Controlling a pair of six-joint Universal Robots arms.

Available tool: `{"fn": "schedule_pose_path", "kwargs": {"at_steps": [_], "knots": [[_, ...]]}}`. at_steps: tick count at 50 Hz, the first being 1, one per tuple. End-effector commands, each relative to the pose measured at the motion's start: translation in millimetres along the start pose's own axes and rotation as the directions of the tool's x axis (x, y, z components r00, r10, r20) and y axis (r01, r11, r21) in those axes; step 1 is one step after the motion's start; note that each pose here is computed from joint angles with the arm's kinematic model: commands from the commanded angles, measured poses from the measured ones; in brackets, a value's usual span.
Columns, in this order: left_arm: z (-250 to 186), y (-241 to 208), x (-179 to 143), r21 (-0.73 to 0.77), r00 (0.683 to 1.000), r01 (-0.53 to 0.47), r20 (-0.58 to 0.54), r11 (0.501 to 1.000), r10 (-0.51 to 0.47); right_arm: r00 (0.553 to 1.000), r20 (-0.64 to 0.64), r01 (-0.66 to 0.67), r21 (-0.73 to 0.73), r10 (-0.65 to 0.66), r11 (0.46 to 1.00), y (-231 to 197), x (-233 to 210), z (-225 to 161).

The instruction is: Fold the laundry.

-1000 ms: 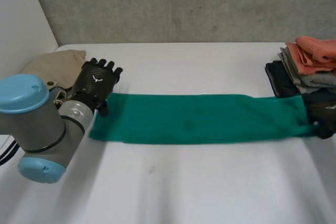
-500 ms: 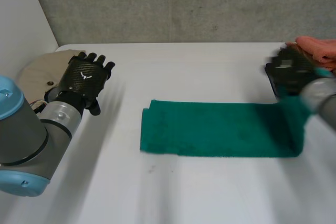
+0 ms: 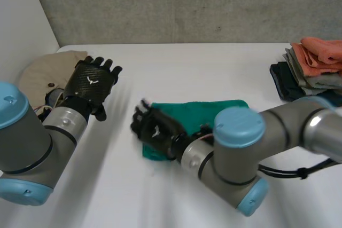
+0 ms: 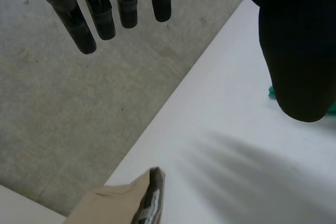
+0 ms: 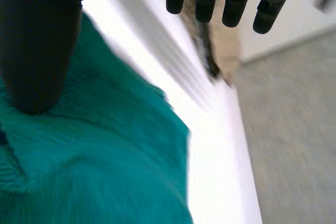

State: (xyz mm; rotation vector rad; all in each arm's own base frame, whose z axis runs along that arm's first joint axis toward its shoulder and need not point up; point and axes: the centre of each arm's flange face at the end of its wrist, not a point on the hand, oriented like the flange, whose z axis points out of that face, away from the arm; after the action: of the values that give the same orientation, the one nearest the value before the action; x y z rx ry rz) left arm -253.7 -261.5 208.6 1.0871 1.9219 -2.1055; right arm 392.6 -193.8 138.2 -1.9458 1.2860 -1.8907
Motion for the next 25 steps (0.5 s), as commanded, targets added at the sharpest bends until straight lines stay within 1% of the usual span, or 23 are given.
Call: {"fn": "schedule_pose_path", "kwargs": {"at_steps": [1, 3, 4, 5, 6, 7, 10, 11, 14, 15, 20, 22, 23, 25], "knots": [[1, -18, 6, 0.058, 1.0, -0.004, -0.013, 0.998, 0.005, 0.896, -0.217, -0.407, -0.054, 0.388, 0.912, 10, 70, -45], [0, -21, 9, 0.07, 1.0, -0.003, -0.02, 0.998, 0.005, 0.851, -0.237, -0.496, -0.074, 0.468, 0.865, 17, 74, -54], [-1, -24, 12, 0.078, 1.0, -0.003, -0.03, 0.997, 0.005, 0.809, -0.263, -0.567, -0.113, 0.526, 0.816, 30, 76, -64], [-2, -24, 14, 0.078, 0.999, -0.003, -0.033, 0.997, 0.005, 0.792, -0.278, -0.593, -0.141, 0.544, 0.793, 39, 76, -69], [-2, -25, 15, 0.081, 0.999, -0.003, -0.037, 0.997, 0.006, 0.781, -0.289, -0.611, -0.175, 0.553, 0.772, 48, 75, -74], [-2, -25, 16, 0.082, 0.999, -0.003, -0.04, 0.997, 0.006, 0.768, -0.316, -0.633, -0.237, 0.557, 0.737, 66, 75, -84], [-2, -24, 21, 0.084, 0.999, -0.004, -0.05, 0.996, 0.008, 0.774, -0.348, -0.628, -0.318, 0.528, 0.71, 91, 73, -98], [-1, -23, 22, 0.084, 0.999, -0.002, -0.051, 0.996, 0.007, 0.793, -0.361, -0.605, -0.364, 0.491, 0.708, 104, 73, -106], [-2, -24, 26, 0.093, 0.998, -0.004, -0.058, 0.996, 0.009, 0.819, -0.366, -0.57, -0.424, 0.443, 0.704, 119, 73, -114], [-2, -24, 26, 0.094, 0.998, -0.004, -0.057, 0.996, 0.009, 0.834, -0.364, -0.547, -0.457, 0.414, 0.701, 126, 72, -116], [-4, -23, 29, 0.089, 0.998, -0.003, -0.066, 0.996, 0.009, 0.868, -0.367, -0.49, -0.511, 0.336, 0.706, 137, 75, -115], [-5, -23, 29, 0.09, 0.998, -0.003, -0.067, 0.996, 0.009, 0.865, -0.406, -0.481, -0.5, 0.296, 0.72, 140, 85, -113], [-5, -23, 29, 0.088, 0.998, -0.003, -0.067, 0.996, 0.009, 0.864, -0.441, -0.457, -0.479, 0.244, 0.75, 140, 97, -109], [-6, -25, 28, 0.092, 0.998, -0.003, -0.064, 0.996, 0.009, 0.862, -0.465, -0.428, -0.453, 0.203, 0.782, 136, 105, -103]]}}
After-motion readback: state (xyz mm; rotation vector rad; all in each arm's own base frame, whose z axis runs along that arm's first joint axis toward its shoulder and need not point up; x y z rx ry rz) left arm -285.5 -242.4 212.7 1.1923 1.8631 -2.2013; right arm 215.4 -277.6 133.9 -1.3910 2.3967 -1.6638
